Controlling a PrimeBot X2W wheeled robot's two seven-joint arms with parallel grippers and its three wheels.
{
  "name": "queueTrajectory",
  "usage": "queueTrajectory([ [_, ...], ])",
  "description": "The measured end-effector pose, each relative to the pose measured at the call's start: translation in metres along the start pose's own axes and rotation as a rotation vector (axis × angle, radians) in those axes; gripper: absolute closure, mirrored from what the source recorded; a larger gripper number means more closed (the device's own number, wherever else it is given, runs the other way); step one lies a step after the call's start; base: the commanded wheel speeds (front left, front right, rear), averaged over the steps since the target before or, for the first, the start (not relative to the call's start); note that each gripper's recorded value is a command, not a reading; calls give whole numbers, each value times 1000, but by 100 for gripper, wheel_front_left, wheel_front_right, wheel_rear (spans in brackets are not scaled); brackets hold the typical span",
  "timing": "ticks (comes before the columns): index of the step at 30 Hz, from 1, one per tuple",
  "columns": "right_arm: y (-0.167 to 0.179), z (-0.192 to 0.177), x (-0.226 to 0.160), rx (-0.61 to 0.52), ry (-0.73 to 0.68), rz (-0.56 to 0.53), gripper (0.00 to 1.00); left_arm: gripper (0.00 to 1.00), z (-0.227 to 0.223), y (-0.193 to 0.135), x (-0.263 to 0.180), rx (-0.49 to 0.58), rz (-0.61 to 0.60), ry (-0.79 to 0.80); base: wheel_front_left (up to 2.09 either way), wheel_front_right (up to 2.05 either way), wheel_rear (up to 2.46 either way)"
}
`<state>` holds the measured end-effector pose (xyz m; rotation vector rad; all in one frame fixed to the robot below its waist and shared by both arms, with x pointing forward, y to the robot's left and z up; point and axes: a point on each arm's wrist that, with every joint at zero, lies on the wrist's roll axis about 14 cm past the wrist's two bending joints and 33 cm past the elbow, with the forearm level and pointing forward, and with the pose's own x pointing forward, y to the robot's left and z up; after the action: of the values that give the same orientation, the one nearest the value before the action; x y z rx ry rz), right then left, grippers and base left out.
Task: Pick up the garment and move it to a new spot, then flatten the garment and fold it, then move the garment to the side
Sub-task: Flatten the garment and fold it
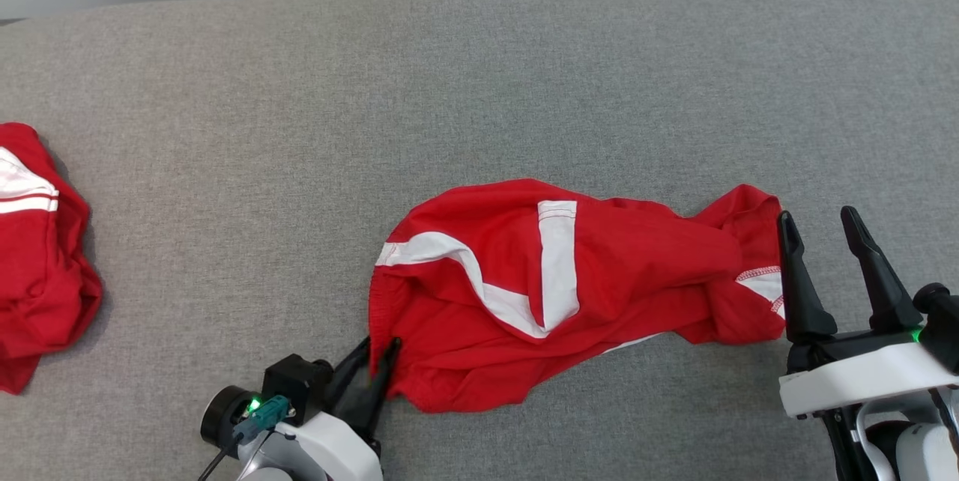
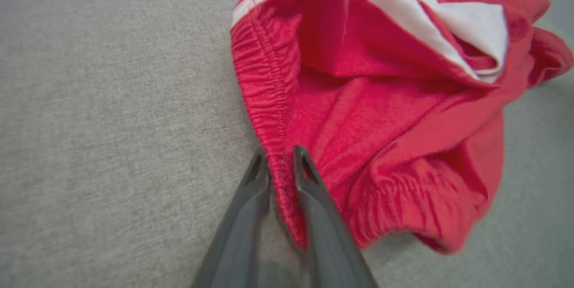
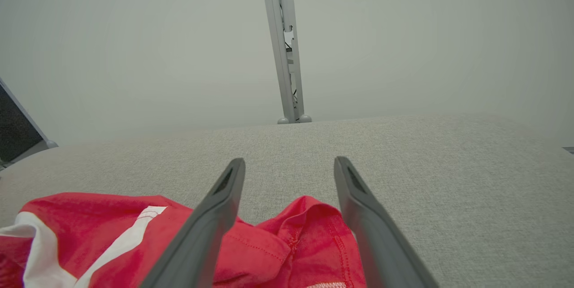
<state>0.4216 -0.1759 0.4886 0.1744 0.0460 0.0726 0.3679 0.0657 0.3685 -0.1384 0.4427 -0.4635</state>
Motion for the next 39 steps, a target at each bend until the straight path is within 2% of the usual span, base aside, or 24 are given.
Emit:
queueTrajectory([
  [5, 2, 2, -4, 8, 0, 5, 0, 0, 15, 3, 0, -41, 35, -49, 0, 0, 0],
  [10, 6, 9, -11, -6, -9, 22, 0, 0, 77, 15, -2, -57, 113, -247, 0, 0, 0],
  [14, 8, 13, -14, -24, -12, 33, 0, 0, 122, 29, -15, -35, 189, -393, 0, 0, 0],
  [19, 13, 15, -17, -37, -5, 54, 0, 0, 148, 55, -37, 4, 296, -484, 0, 0, 0],
  [26, 14, 10, -21, -60, 20, 70, 0, 0, 148, 88, -67, 39, 413, -498, 0, 0, 0],
  [39, 14, 8, -25, -73, 39, 80, 0, 0, 133, 95, -94, 35, 450, -469, 0, 0, 0],
])
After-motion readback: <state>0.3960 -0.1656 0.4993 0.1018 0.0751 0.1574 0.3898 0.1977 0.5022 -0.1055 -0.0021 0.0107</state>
